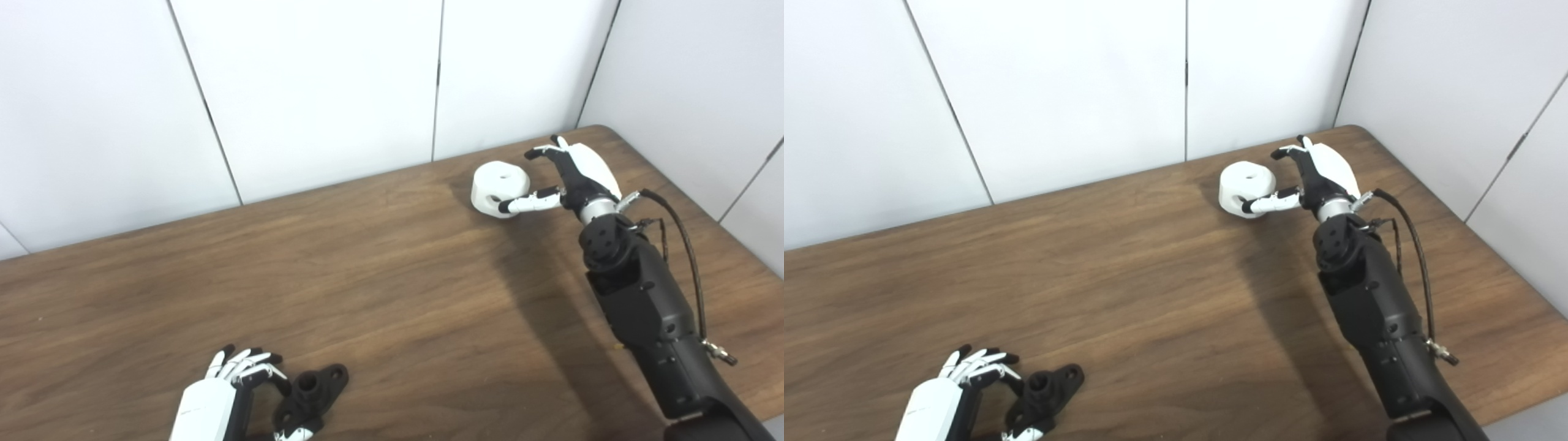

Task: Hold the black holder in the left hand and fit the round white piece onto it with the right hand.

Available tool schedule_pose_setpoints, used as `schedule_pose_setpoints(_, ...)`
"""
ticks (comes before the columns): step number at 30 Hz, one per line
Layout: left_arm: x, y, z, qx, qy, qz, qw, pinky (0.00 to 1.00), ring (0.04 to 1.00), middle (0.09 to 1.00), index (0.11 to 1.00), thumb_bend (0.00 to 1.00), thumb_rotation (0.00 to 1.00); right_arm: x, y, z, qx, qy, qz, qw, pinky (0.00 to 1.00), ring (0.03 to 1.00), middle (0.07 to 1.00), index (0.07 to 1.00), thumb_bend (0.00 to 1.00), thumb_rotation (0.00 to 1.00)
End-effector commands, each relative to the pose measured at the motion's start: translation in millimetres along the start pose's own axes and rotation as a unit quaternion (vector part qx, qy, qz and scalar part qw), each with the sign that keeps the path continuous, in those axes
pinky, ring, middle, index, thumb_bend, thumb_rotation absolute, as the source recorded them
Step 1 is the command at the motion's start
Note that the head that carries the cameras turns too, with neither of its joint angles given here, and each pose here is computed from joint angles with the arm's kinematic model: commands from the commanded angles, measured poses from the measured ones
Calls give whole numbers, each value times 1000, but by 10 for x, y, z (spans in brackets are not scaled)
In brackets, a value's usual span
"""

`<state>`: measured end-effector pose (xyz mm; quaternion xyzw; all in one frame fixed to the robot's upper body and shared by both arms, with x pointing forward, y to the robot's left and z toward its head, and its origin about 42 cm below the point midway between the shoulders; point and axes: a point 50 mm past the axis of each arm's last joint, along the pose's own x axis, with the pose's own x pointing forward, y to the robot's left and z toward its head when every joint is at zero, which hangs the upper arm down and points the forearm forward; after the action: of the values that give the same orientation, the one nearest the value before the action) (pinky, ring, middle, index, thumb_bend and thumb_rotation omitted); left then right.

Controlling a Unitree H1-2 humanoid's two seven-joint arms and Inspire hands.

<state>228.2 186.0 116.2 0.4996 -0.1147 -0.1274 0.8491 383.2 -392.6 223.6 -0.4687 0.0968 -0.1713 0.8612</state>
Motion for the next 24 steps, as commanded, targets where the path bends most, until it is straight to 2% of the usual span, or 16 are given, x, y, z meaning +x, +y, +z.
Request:
schedule_pose_setpoints(1, -72, -99, -87, 21, 16, -35, 999, 956, 840, 752, 485, 521, 44, 122, -275, 204, -1, -28, -46, 999, 1000, 1000, 1000, 812, 927, 332)
schedule_pose_setpoints(10, -62, -106, -95, 25, 19, -37, 999, 967, 844, 753, 485, 521, 44, 223, -308, 271, -7, -29, -45, 999, 1000, 1000, 1000, 837, 944, 361)
schedule_pose_setpoints(24, -48, -109, -90, 28, 21, -36, 999, 958, 844, 754, 485, 521, 45, 357, -262, 334, -27, -22, -27, 999, 1000, 1000, 997, 807, 966, 375)
